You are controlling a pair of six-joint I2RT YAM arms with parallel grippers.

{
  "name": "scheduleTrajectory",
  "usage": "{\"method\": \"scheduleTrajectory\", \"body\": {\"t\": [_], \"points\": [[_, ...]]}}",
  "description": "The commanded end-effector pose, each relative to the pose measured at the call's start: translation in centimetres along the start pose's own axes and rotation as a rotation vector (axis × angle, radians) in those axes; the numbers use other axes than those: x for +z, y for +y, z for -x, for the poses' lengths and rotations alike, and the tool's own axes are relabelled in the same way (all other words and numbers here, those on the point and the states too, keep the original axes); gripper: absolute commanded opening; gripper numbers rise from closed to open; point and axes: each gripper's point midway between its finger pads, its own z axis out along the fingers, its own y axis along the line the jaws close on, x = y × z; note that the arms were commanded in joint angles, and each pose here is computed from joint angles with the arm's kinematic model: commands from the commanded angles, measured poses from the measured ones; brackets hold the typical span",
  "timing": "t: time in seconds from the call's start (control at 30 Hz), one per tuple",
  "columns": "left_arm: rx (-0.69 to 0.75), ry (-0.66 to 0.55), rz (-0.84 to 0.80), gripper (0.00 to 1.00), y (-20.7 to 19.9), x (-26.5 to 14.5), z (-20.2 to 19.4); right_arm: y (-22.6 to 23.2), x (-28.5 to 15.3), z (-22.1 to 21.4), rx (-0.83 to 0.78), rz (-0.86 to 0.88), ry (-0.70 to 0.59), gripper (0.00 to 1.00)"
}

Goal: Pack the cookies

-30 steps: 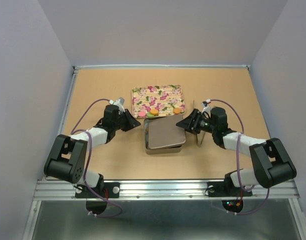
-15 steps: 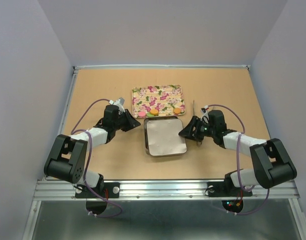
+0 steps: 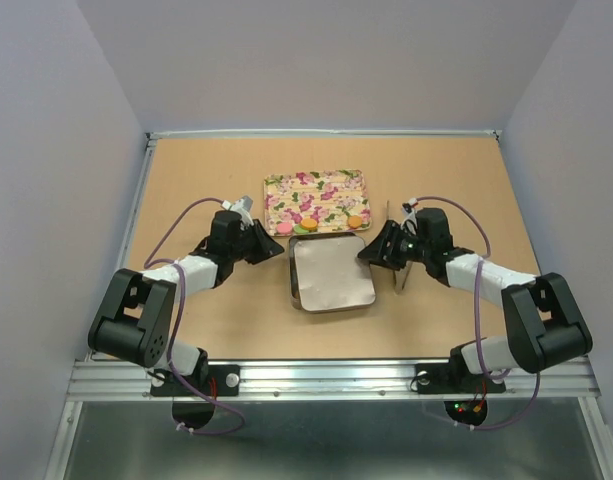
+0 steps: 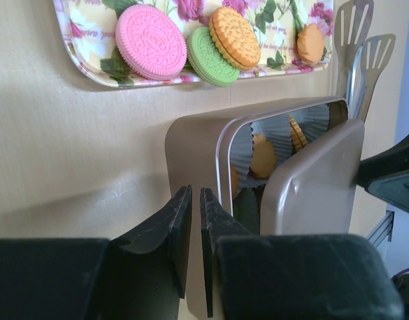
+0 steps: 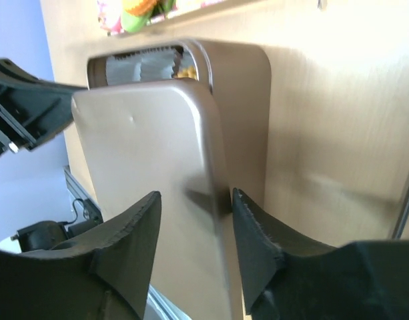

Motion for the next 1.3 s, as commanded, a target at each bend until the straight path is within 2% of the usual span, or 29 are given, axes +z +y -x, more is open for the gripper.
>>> {"method": "scheduleTrajectory", "body": {"t": [0.0, 0.33, 0.5, 0.77, 1.27], "points": [[0.041, -0.007, -0.016, 0.22, -1.1, -0.3, -0.1, 1.5, 0.6, 2.8, -0.011, 0.011, -0.048, 0.50], [0.036, 0.030, 0.006, 0.22, -1.3, -1.3, -2.6, 1.2, 1.4, 3.9, 0.041, -0.019, -0.073, 0.39], [0.038, 0.024, -0.008, 0.22, -1.9, -1.7, -2.6, 0.9, 1.8, 4.1, 0.078, -0.035, -0.077, 0.35], [0.039, 0.058, -0.060, 0.22, -4.7, -1.5, -3.9, 0.6, 1.9, 4.7, 0.156, -0.069, -0.115, 0.26], [0.062, 0.030, -0.001, 0.22, -4.6, -2.0, -3.3, 0.9, 1.5, 4.3, 0.142, -0.078, -0.106, 0.26]]}}
